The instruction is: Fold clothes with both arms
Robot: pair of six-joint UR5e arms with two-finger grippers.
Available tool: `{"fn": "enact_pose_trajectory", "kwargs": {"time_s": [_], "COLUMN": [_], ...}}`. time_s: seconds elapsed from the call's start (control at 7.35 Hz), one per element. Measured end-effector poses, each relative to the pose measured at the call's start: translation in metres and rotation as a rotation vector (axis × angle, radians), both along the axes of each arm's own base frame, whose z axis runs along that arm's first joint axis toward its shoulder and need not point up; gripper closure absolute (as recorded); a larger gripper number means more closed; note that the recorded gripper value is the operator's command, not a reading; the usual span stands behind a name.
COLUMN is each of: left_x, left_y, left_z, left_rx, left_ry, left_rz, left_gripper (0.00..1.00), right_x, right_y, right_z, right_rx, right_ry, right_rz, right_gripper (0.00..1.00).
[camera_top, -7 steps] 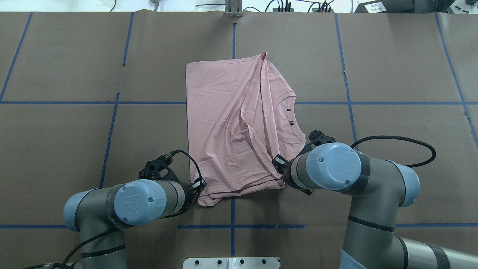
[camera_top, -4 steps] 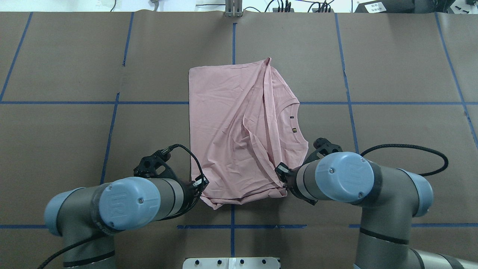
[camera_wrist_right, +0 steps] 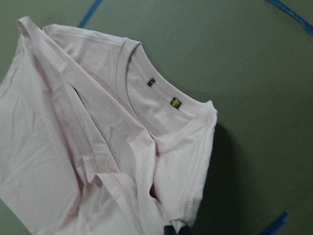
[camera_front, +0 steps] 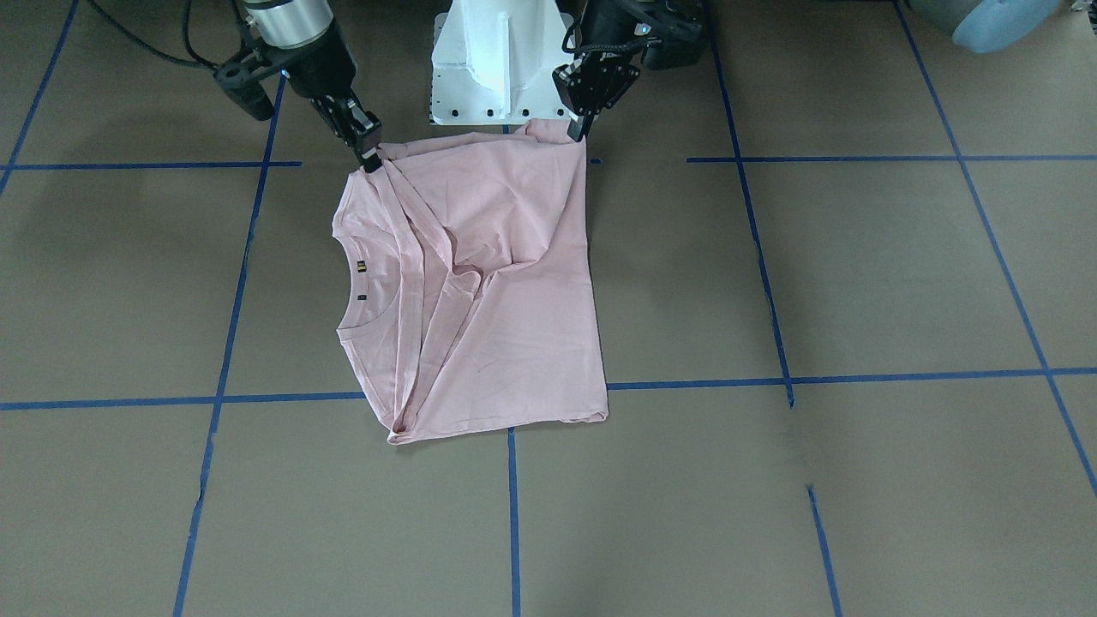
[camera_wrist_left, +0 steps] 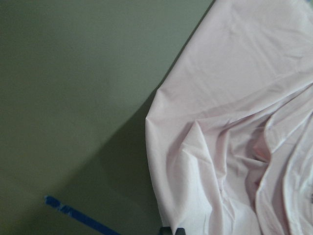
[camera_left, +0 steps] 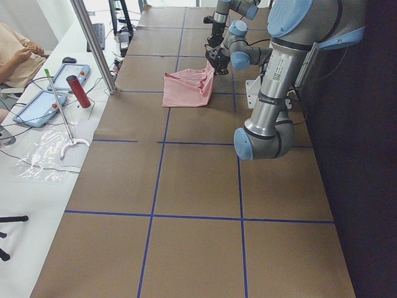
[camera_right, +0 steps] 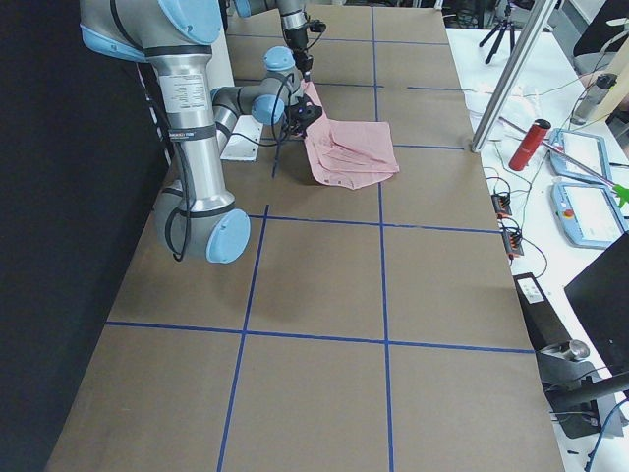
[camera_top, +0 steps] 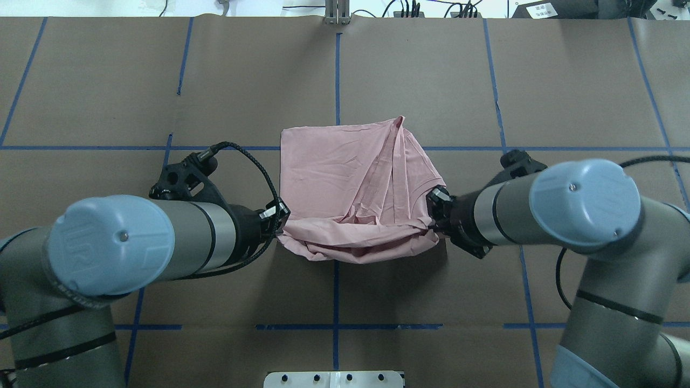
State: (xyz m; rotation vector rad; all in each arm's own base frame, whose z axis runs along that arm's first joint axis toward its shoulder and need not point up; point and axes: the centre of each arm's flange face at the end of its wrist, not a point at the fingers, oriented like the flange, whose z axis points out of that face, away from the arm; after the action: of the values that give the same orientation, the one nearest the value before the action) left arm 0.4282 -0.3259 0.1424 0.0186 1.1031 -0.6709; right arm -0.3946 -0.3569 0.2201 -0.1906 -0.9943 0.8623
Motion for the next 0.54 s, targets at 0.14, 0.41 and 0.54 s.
{"fn": "enact_pose_trajectory", "kwargs": {"time_s": [0.14, 0.41, 0.54], "left_x": [0.013, 0.044, 0.055], "left_y": [-0.038, -0.096, -0.118], "left_z": [0.008, 0.036, 0.052], "left_rx": [0.025, 0.072, 0.095], "left_ry": [-0.027, -0.063, -0.08], "left_rz": [-0.036, -0.07, -0.076], "left_gripper": [1.0, 1.0, 1.0], "right_x": [-0.012, -0.04, -0.057], "right_y": [-0.045, -0.111, -0.135], "right_z": [-0.003, 0.004, 0.008], "right_rx": [0.005, 0.008, 0.001], "right_ry": [0.028, 0.103, 0.137], "right_rz": [0.028, 0.044, 0.043], "right_gripper": [1.0, 1.0, 1.0]}}
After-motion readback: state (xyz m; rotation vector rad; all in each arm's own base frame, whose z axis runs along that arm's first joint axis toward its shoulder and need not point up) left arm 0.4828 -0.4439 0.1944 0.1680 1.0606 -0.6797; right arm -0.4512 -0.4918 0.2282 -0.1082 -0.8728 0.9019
